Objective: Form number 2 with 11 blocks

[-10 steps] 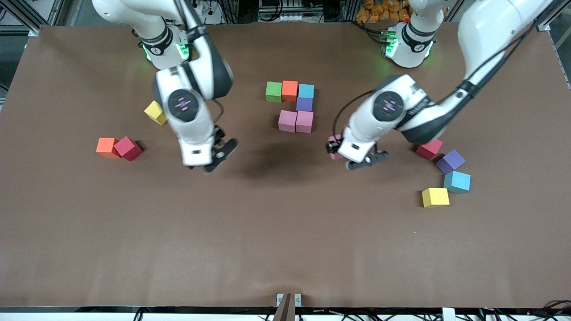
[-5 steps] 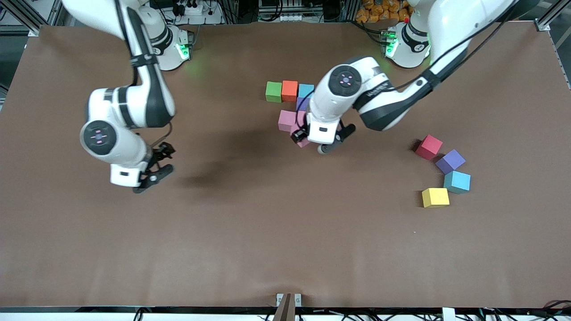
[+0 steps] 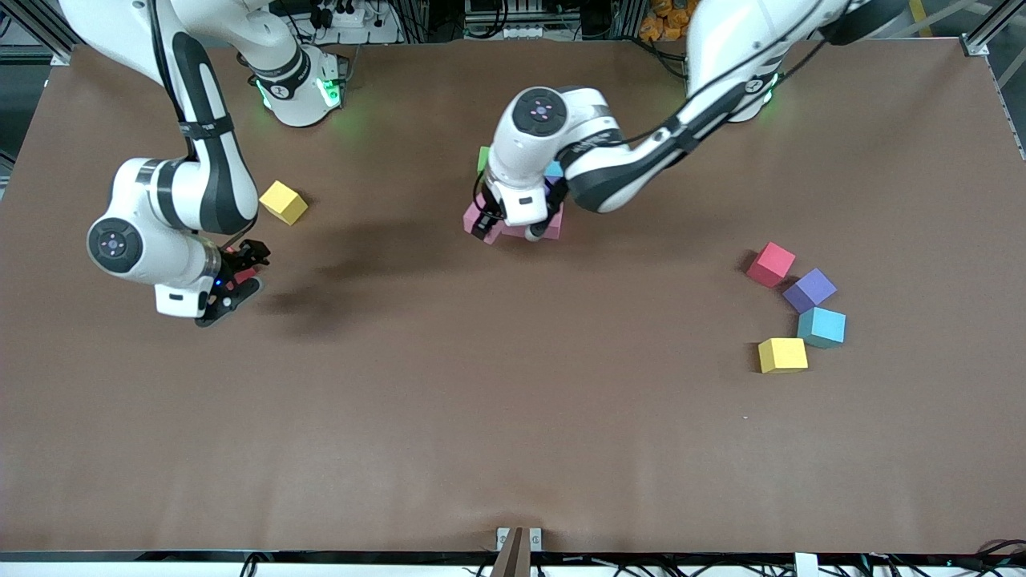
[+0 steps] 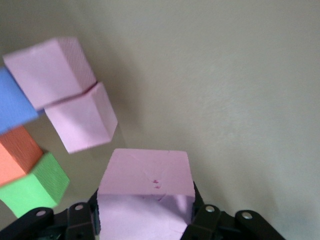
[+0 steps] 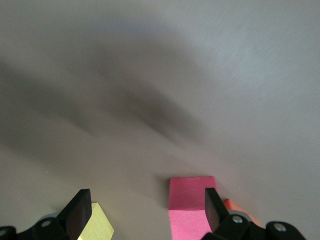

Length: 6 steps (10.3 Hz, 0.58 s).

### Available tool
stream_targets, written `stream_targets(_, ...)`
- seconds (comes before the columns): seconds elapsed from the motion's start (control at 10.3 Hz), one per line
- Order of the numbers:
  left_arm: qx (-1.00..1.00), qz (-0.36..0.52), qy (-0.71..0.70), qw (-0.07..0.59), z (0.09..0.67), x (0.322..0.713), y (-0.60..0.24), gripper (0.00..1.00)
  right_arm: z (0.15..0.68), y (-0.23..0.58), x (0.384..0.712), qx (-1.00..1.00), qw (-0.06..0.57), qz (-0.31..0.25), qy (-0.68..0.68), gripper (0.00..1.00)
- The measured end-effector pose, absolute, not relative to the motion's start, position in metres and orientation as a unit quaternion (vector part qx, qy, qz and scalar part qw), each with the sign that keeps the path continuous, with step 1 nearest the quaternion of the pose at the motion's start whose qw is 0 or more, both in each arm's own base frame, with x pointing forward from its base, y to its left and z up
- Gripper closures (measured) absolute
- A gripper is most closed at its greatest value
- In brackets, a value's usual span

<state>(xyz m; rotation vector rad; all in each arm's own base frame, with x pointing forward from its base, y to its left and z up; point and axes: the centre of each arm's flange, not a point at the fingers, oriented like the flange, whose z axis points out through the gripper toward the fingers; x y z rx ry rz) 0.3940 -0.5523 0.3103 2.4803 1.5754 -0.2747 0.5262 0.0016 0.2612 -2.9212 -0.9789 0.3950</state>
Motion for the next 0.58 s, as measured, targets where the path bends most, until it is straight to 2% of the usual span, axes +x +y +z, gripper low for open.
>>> stream_targets(0.19,0.806,-0.087,0.578,0.093,0.285,0.369,-0.574,0.37,0.242,-0.021,0.509,-0.939,0.021,0.127,-0.32,0.0)
stream_targets(0.58,0.774,-0.101,0.62,0.086,0.261,0.342,-0.592,0.37,0.228,-0.069,0.5,-0.938,0.02,0.115,-0.327,0.0)
